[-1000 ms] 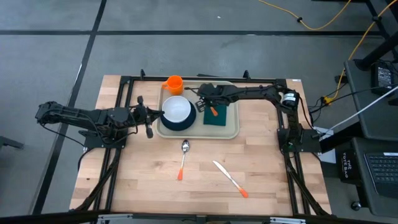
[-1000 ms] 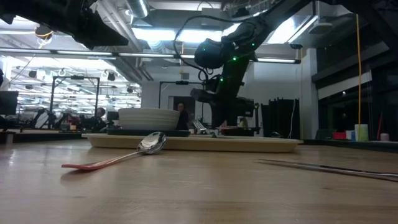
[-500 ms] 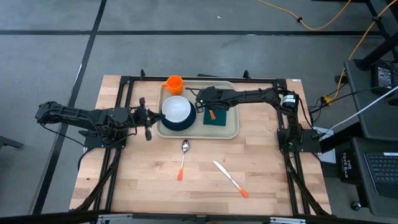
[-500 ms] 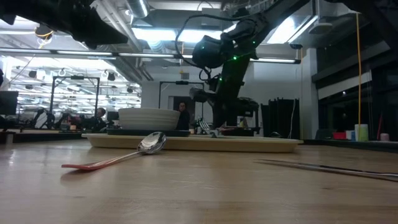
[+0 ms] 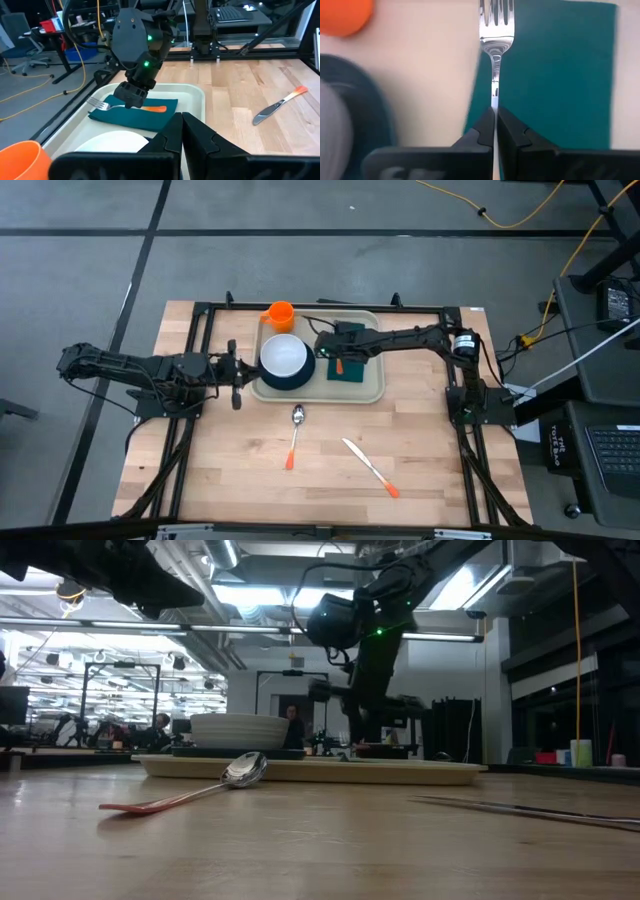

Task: Set up tray
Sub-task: Put the orange fork on top of the green table napkin on the brown serving tray

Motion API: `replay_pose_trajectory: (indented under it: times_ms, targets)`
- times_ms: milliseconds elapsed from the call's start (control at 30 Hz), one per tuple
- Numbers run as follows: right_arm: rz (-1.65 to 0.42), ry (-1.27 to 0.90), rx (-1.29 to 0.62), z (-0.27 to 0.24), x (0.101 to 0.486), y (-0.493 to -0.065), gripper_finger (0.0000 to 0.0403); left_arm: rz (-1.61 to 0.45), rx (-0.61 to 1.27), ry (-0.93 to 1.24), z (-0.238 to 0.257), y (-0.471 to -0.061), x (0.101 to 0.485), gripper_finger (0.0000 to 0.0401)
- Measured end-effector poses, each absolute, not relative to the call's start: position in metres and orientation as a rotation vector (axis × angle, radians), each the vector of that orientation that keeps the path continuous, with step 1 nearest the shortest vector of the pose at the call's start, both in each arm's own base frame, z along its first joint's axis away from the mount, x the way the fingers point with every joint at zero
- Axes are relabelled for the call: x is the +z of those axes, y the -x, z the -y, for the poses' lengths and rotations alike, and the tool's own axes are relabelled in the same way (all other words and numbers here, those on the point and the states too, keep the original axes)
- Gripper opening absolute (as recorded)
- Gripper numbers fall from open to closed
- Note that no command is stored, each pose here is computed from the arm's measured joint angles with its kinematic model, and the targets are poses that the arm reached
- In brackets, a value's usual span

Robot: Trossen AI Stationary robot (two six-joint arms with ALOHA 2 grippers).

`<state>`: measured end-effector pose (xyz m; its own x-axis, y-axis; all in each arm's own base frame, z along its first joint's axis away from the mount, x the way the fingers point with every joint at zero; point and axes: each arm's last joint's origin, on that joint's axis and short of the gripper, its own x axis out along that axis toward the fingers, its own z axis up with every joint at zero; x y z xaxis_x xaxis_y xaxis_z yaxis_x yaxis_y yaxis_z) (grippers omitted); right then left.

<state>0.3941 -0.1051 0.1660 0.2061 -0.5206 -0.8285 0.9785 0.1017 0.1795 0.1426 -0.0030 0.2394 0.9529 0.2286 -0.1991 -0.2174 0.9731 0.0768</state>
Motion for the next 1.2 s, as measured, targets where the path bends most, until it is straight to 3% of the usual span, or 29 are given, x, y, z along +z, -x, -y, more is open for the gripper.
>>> replay_pose_trajectory:
  times_ms: [1200]
  targets:
    - [-0.568, -0.93, -1.247, 0.098, 0.146, -0.393, 0.0007, -0.209, 0.227, -0.055, 0.003, -0.143, 0.239, 0.0006]
